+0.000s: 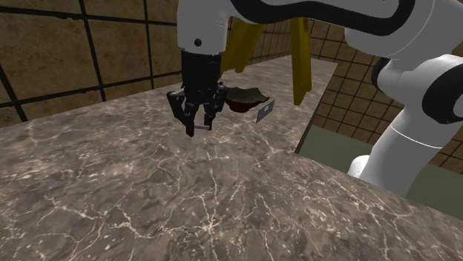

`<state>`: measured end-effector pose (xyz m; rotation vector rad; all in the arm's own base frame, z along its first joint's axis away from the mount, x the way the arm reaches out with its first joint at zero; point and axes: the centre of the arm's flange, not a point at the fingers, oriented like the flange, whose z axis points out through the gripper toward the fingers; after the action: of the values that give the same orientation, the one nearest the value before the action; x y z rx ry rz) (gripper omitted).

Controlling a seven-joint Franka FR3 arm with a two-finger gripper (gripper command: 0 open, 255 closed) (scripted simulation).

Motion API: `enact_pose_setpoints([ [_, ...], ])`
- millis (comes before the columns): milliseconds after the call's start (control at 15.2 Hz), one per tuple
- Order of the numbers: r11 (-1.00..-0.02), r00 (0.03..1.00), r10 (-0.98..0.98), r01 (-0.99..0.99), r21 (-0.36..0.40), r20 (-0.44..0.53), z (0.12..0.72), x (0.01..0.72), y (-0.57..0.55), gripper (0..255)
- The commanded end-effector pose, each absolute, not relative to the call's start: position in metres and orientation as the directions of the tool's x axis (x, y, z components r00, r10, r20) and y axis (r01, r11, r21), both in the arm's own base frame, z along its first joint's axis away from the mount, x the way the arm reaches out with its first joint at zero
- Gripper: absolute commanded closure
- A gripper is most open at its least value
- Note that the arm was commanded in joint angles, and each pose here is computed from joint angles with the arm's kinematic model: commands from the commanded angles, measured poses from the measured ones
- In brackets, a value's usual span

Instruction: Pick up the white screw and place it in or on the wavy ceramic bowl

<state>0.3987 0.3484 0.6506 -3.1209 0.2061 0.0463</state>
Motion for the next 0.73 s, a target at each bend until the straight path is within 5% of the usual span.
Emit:
enact_pose_setpoints([
  [0, -0.991, 0.991, -0.131, -0.132, -0.011, -0.031, 0.661, 0.398, 0.349, 255],
  [660, -0.991, 0.991, -0.131, -0.132, -0.011, -0.031, 0.714, 0.398, 0.349, 255],
])
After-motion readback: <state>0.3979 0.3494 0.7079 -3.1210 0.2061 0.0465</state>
